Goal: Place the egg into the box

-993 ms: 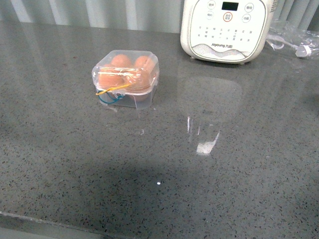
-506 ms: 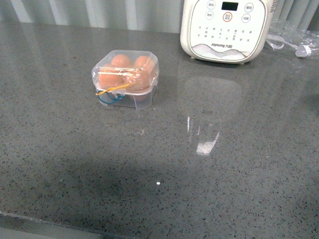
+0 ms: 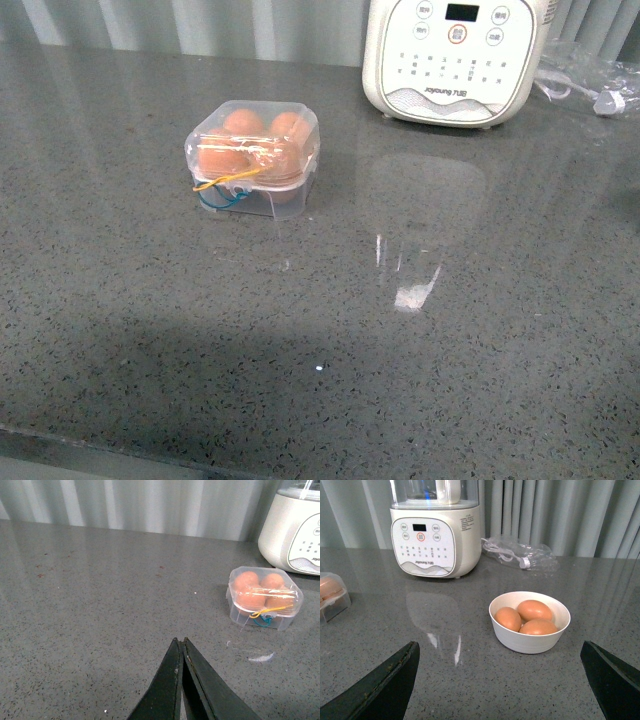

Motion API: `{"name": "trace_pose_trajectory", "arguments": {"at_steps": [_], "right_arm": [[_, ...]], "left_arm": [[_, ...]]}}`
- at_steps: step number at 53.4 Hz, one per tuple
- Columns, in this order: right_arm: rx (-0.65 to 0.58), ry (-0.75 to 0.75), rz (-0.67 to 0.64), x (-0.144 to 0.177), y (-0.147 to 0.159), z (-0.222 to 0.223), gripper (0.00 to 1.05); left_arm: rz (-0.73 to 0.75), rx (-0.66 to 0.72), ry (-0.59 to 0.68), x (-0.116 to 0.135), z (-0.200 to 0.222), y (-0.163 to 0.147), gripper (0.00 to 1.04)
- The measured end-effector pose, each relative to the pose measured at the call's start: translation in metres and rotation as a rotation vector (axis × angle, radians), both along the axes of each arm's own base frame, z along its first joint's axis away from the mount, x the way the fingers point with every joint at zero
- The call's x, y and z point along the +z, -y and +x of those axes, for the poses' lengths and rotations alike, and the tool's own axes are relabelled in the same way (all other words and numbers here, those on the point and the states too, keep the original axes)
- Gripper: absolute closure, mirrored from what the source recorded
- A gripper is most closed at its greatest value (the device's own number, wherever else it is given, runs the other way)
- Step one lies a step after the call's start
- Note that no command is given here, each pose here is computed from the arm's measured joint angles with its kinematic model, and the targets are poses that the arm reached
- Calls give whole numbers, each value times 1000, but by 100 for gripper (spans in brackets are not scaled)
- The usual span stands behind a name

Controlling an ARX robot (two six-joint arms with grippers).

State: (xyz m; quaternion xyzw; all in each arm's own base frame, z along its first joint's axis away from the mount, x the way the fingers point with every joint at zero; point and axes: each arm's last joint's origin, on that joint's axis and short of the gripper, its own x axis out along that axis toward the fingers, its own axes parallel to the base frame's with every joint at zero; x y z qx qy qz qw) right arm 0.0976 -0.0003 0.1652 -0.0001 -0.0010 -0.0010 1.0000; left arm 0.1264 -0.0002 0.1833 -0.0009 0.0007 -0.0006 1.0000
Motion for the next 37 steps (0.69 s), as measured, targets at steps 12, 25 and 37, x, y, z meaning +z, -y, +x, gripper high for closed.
{"name": "trace_pose_trajectory", "arguments": {"at_steps": [12, 25, 37], "right_arm": [[0, 0, 0, 0, 0, 0, 7], [0, 0, 0, 0, 0, 0, 7], [0, 0, 0, 0, 0, 0, 7]], "left_arm": [[0, 0, 0, -7, -7, 0, 101], [0, 0, 35, -7, -12, 0, 101], [0, 0, 33, -7, -17, 0, 101]]}}
